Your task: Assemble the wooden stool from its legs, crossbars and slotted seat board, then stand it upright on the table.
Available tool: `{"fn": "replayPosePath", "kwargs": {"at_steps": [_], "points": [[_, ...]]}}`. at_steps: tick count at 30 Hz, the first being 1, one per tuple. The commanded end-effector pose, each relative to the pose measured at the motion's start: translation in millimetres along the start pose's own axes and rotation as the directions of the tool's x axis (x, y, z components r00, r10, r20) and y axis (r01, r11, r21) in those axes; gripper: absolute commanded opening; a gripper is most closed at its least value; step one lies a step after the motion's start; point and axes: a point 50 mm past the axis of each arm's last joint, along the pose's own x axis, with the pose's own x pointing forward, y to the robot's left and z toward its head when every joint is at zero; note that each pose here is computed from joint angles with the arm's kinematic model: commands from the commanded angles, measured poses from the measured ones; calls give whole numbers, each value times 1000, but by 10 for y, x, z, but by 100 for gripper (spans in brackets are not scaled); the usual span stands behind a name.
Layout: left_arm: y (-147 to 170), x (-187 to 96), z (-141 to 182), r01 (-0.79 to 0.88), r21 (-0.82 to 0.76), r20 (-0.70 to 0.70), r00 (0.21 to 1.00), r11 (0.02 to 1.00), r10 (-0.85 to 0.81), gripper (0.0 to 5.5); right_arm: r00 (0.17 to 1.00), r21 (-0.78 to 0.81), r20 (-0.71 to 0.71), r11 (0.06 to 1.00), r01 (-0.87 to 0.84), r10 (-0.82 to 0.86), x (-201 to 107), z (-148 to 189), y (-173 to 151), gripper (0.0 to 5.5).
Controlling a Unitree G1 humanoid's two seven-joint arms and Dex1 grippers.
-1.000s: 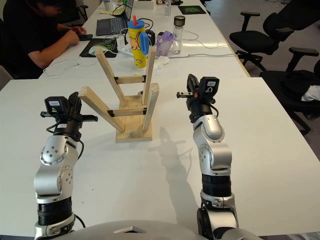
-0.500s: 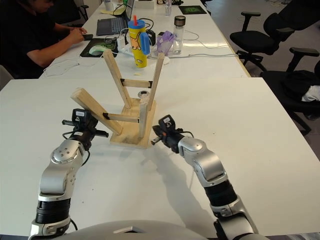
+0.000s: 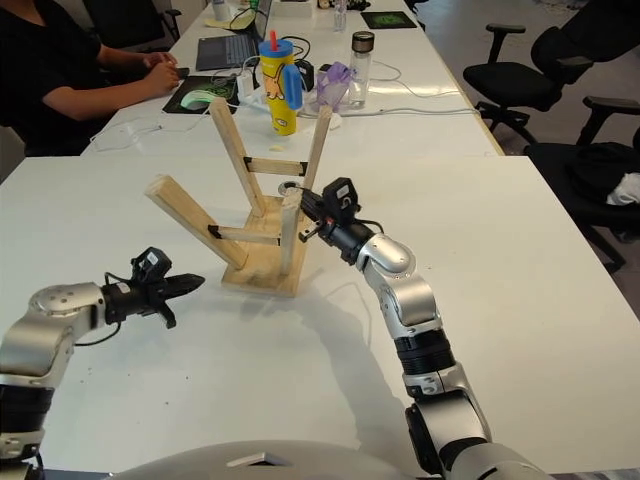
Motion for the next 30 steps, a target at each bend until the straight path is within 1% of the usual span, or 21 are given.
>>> {"fn": "replayPosePath", "kwargs": {"at_steps": [1, 4, 5, 7, 11, 14, 15, 17, 18, 20, 21, 24, 26, 28, 30], "points": [[-53, 154, -225, 25, 44, -162, 987, 999, -17, 1, 973, -10, -12, 973, -230, 230, 55, -9, 210, 0], [-118, 254, -379, 30, 78, -257, 966, 996, -9, 1, 952, 0, -22, 952, -306, 306, 100, -44, 344, 0], [-126, 294, -398, 20, 83, -262, 965, 996, 3, 1, 949, 3, -27, 950, -313, 313, 118, -60, 377, 0], [-121, 373, -384, -19, 93, -245, 969, 996, 41, 1, 952, 16, -48, 954, -300, 301, 153, -107, 425, 0], [-116, 657, -217, -101, 102, -144, 983, 990, 116, 1, 958, 51, -74, 961, -273, 276, 212, -215, 595, 0], [-116, 760, -156, -117, 104, -113, 985, 988, 128, 1, 957, 71, -89, 960, -270, 276, 281, -256, 708, 0], [-103, 786, -125, -124, 109, -104, 985, 986, 135, 1, 962, 72, -108, 967, -244, 251, 302, -282, 712, 0], [-60, 828, -55, -153, 126, -83, 983, 980, 164, 1, 970, 57, -192, 989, -138, 147, 319, -394, 658, 0], [-47, 835, -30, -170, 138, -76, 980, 976, 181, 1, 972, 49, -210, 994, -98, 107, 309, -427, 635, 0], [-34, 836, 4, -204, 162, -65, 974, 965, 217, 1, 976, 53, -215, 998, -33, 43, 246, -424, 615, 0], [-28, 828, 6, -223, 176, -65, 969, 959, 238, 1, 981, 78, -190, 997, -15, 30, 202, -370, 629, 0], [-37, 768, -6, -280, 183, -47, 955, 942, 293, 1, 991, 159, -131, 987, -20, 41, 89, -189, 708, 0], [-42, 716, 0, -326, 176, -20, 942, 929, 334, 1, 991, 201, -98, 977, -69, 90, -37, -88, 774, 0], [-17, 600, -52, -386, 190, -5, 919, 903, 394, 1, 980, 254, -101, 957, -138, 169, -246, -66, 823, 0], [-1, 448, -167, -417, 160, -31, 904, 895, 427, 1, 963, 265, -184, 954, -143, 196, -476, -148, 778, 0]]}}
